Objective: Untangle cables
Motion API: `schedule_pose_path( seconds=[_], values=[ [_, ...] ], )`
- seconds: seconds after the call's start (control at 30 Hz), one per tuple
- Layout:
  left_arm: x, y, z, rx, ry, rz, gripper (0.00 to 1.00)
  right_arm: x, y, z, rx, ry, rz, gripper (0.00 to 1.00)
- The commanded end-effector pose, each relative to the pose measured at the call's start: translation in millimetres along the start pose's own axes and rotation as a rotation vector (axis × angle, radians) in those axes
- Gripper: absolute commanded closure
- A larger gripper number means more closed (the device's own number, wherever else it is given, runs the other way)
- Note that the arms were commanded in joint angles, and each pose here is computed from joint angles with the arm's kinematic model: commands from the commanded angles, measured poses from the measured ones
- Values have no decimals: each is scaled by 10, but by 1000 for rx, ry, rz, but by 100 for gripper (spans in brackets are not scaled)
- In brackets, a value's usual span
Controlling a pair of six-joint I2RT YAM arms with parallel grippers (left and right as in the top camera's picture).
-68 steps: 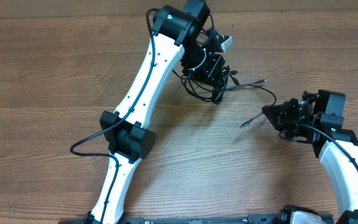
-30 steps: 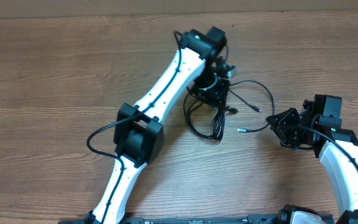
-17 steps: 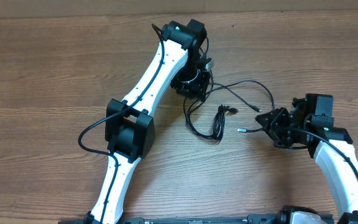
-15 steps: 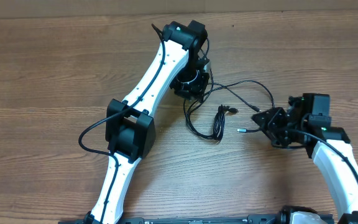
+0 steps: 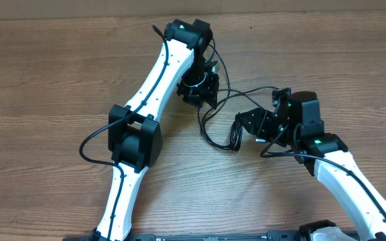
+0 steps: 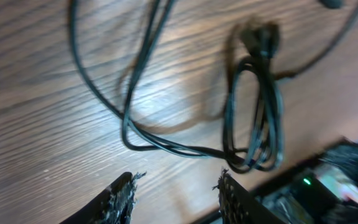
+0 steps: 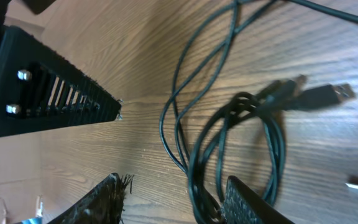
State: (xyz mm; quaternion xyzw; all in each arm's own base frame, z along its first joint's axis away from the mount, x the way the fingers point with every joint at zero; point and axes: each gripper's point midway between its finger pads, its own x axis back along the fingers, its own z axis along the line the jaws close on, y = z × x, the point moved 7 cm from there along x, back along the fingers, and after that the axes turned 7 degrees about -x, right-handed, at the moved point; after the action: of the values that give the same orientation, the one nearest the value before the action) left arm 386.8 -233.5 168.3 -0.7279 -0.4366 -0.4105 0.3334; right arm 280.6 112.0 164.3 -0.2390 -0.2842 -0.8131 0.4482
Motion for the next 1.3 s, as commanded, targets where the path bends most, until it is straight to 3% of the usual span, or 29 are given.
schedule_pose_path(
  seconds=[0.0,0.2,0.3,0.43,0.67,0.93,1.27],
  values=[
    [1,-52,-117,-65,-145,17,56,-93,33,46,26,-20,-17,50],
    [-225,-133,-35,-45,-168,94,63,-328,0,-97,-47,-60,33,52],
    [-289,-159,-57,-91,-221,108,66,-378,-4,-137,-56,-70,42,68],
    [-323,-184,-165,-174,-332,106,66,-388,2,-138,-55,-67,40,78],
    [-367,-205,-320,-277,-379,100,64,-388,5,-135,-111,-67,37,96],
    [-425,-221,-416,-316,-372,107,57,-387,-2,-146,-140,-73,39,96],
    [-439,-207,-381,-322,-336,105,62,-379,1,-193,-219,-106,25,95]
  ],
)
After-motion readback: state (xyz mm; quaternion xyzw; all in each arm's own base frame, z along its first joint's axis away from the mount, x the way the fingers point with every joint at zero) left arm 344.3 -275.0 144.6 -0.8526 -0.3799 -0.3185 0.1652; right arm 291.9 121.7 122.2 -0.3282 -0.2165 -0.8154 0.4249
